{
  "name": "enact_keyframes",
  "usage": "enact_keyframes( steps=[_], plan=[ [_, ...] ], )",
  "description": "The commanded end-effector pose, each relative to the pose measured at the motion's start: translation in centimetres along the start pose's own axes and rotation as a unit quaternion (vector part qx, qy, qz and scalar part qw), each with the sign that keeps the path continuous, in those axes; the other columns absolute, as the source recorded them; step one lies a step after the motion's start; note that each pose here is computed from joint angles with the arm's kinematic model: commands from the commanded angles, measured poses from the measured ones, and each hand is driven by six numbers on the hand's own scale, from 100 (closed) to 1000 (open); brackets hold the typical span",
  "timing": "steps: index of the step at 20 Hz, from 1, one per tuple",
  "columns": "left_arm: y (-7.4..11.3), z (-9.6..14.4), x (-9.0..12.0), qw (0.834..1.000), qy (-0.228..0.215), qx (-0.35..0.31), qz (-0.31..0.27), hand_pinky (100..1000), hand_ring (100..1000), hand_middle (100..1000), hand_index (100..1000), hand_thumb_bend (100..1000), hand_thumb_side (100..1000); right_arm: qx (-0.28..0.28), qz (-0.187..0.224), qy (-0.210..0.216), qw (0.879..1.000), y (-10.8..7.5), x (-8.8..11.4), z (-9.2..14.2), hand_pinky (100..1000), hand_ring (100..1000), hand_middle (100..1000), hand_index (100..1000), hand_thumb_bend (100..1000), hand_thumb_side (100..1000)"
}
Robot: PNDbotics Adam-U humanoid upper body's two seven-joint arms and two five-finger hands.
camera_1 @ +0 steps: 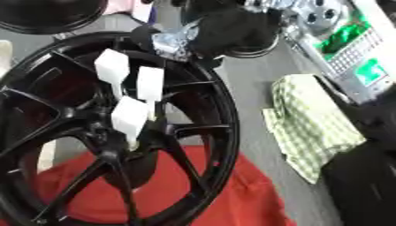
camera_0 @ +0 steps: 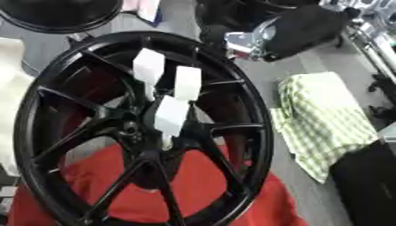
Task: Pull the pin out of the wheel hub.
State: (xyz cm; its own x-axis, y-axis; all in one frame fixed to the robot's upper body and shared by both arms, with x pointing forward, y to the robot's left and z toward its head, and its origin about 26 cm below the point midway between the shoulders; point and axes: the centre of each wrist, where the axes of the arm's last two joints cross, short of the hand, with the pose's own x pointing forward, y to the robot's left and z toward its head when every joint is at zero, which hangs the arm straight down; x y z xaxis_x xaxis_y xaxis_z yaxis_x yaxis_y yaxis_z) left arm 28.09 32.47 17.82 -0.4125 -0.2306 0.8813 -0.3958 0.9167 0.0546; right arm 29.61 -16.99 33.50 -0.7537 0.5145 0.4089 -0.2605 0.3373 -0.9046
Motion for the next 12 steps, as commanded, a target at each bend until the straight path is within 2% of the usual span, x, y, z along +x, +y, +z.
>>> enact_keyframes(
  steps=[1, 12],
  plan=[
    [0.6, -0.2, 0.7, 1.000, -0.014, 0.006, -0.013, 691, 567, 539, 667, 100, 834, 0.004, 0.012, -0.004, 1.000, 0.2, 0.4, -0.2, 855, 914, 767, 852, 324, 447],
    [1.1, 0.2, 0.2, 1.000, -0.005, 0.017, -0.023, 689, 566, 538, 666, 100, 836, 0.024, 0.021, -0.013, 0.999, 2.0, 1.0, -1.4, 858, 918, 773, 858, 335, 443]
  ],
)
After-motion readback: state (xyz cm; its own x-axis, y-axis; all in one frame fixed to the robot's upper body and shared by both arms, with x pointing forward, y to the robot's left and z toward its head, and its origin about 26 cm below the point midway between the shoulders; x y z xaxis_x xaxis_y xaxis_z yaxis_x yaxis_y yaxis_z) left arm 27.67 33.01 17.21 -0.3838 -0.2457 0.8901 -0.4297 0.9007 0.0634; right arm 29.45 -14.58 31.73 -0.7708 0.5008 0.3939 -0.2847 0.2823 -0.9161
